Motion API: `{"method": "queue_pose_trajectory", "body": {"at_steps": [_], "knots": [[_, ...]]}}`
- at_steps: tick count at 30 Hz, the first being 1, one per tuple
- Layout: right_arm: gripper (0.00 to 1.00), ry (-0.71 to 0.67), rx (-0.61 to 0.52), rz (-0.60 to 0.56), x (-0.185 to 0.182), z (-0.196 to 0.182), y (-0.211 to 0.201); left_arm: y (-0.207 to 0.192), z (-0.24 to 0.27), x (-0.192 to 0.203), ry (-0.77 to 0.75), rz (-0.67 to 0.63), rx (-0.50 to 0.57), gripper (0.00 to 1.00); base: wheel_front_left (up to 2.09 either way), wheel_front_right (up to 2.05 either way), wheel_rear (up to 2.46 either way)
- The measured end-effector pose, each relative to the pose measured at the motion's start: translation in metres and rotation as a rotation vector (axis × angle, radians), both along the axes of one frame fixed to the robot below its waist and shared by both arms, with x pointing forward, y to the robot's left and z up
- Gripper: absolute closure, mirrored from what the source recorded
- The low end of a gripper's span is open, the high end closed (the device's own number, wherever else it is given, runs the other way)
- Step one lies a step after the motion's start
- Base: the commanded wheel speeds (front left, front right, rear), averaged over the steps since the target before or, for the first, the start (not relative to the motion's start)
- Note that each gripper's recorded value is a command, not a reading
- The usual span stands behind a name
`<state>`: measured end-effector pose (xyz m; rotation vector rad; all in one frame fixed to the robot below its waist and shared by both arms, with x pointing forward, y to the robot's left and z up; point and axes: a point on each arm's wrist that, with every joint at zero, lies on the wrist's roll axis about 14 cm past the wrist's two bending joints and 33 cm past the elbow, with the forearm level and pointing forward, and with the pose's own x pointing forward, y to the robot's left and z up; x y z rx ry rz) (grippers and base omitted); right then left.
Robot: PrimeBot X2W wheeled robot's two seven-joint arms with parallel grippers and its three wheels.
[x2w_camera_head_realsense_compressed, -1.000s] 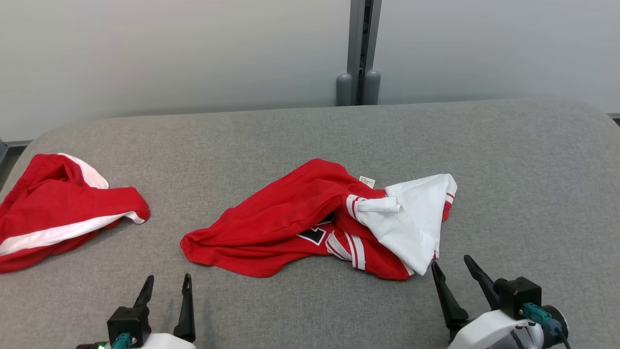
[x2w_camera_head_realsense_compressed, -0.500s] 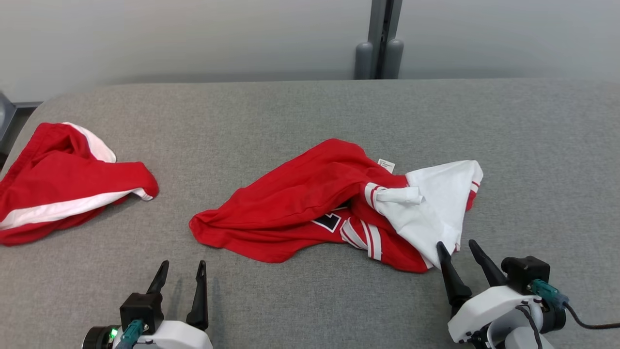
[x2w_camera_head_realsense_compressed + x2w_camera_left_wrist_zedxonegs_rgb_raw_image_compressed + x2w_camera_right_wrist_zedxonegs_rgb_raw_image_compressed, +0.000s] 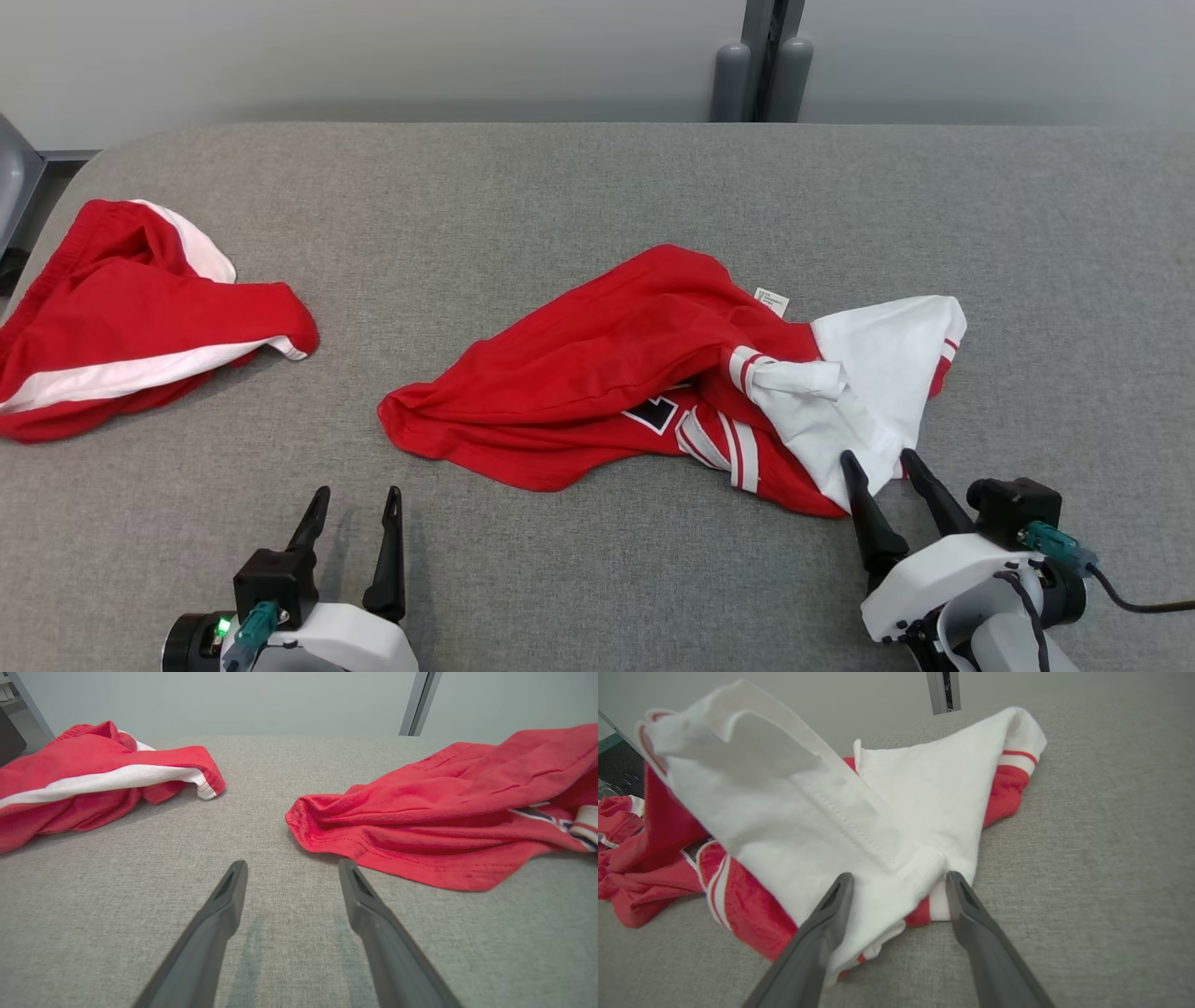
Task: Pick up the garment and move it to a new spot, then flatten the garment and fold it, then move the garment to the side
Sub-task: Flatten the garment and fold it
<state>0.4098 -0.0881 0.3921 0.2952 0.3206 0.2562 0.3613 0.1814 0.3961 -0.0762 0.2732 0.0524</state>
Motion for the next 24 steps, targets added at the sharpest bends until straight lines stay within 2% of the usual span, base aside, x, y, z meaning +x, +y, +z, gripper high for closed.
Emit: {"method": "queue_pose_trajectory", "body": {"at_steps": [5,6,7,8,9,10,11,18,24], "knots": [[0.00,0.005,0.007,-0.012,0.001,-0.001,-0.003,-0.003,-0.001,0.001,0.002,-0.007,-0.003,0.00,0.00,0.00,0.00],[0.04,0.006,0.013,-0.014,0.002,-0.001,-0.002,-0.003,-0.001,0.001,0.003,-0.008,-0.003,0.00,0.00,0.00,0.00],[0.18,0.005,0.021,-0.015,0.002,0.000,-0.001,-0.003,-0.001,0.002,0.002,-0.009,-0.003,0.00,0.00,0.00,0.00],[0.45,0.003,0.025,-0.014,0.003,0.000,0.000,-0.003,-0.001,0.003,0.002,-0.010,-0.003,0.00,0.00,0.00,0.00],[0.68,-0.001,0.029,-0.014,0.004,0.002,0.000,-0.004,0.000,0.003,0.000,-0.011,-0.003,0.00,0.00,0.00,0.00],[0.81,-0.005,0.033,-0.016,0.006,0.003,0.000,-0.004,0.000,0.004,-0.001,-0.012,-0.004,0.00,0.00,0.00,0.00],[1.00,-0.007,0.040,-0.019,0.007,0.004,0.000,-0.004,0.000,0.005,-0.002,-0.012,-0.005,0.00,0.00,0.00,0.00],[1.00,-0.065,0.045,-0.061,0.017,0.020,-0.012,-0.006,0.000,0.007,-0.003,-0.017,-0.008,0.00,0.00,0.00,0.00],[1.00,-0.277,-0.002,-0.145,0.037,0.082,-0.048,-0.012,0.006,0.012,-0.024,-0.029,-0.023,0.00,0.00,0.00,0.00]]}}
